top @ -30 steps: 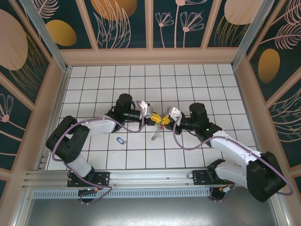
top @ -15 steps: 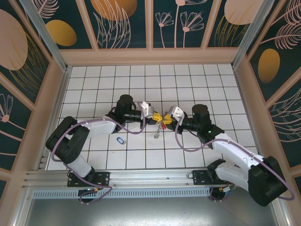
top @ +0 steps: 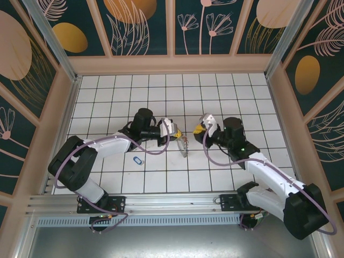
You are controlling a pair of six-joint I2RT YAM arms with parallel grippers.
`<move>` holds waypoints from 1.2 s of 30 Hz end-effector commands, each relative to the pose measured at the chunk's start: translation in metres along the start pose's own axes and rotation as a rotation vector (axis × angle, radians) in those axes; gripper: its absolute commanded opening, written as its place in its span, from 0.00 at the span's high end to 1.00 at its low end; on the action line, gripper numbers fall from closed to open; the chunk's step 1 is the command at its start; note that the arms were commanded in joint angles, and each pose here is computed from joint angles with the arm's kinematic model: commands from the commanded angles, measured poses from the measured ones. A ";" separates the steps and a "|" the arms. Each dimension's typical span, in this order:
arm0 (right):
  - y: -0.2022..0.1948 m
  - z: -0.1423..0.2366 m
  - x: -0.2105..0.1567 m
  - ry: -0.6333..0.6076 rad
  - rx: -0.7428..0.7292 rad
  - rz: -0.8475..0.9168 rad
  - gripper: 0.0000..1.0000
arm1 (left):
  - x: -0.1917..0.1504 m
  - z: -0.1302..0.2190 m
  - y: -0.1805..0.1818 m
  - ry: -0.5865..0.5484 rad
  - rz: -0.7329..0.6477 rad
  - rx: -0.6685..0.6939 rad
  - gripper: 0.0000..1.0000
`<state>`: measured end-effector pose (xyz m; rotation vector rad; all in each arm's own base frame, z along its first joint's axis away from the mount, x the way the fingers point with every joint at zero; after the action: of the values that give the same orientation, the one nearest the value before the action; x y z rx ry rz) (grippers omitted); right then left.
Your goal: Put the keys on the keyring
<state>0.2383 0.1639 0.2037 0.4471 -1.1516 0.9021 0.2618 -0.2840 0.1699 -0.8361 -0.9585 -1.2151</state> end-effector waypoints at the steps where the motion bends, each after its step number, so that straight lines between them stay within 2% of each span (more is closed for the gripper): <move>1: -0.039 0.003 0.012 0.002 -0.198 -0.288 0.74 | 0.006 0.006 0.008 0.134 -0.118 0.043 1.00; 3: -0.051 0.002 0.003 0.044 -0.239 -0.401 0.72 | 0.000 0.004 0.009 0.200 -0.134 0.024 1.00; 9: -0.071 -0.005 -0.022 0.174 -0.262 -0.629 0.71 | 0.012 -0.011 0.016 0.238 -0.148 -0.078 1.00; 15: -0.084 -0.003 -0.040 0.238 -0.328 -0.716 0.70 | 0.002 -0.051 0.009 0.346 -0.135 -0.206 1.00; 22: -0.096 0.012 -0.064 0.304 -0.399 -0.810 0.70 | 0.006 -0.092 -0.009 0.335 -0.122 -0.320 1.00; 27: -0.090 0.012 -0.075 0.314 -0.326 -0.880 0.70 | -0.001 -0.108 -0.022 0.350 -0.090 -0.388 0.99; 31: -0.078 0.004 -0.082 0.336 -0.227 -0.925 0.70 | -0.014 -0.103 -0.035 0.341 -0.033 -0.427 0.87; 33: -0.071 -0.002 -0.085 0.351 -0.178 -0.936 0.69 | -0.015 -0.098 -0.041 0.304 0.000 -0.428 0.78; 36: -0.062 -0.012 -0.089 0.382 -0.124 -0.928 0.68 | -0.008 -0.089 -0.045 0.226 0.051 -0.381 0.72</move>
<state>0.2938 0.0886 0.1357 0.5286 -0.6033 0.0524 0.2355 -0.3679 0.1030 -0.8862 -0.4362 -1.5003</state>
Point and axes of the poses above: each hand's point on the last joint's axis, 136 mm out from that joint toward the fingers, its own z axis back along the fingers, its own y axis along the line the jaws close on, x = y × z, the point moved 6 cm from there along z, back along the fingers, and after that the axes turned 13 degrees about z, right-handed, at the moved point
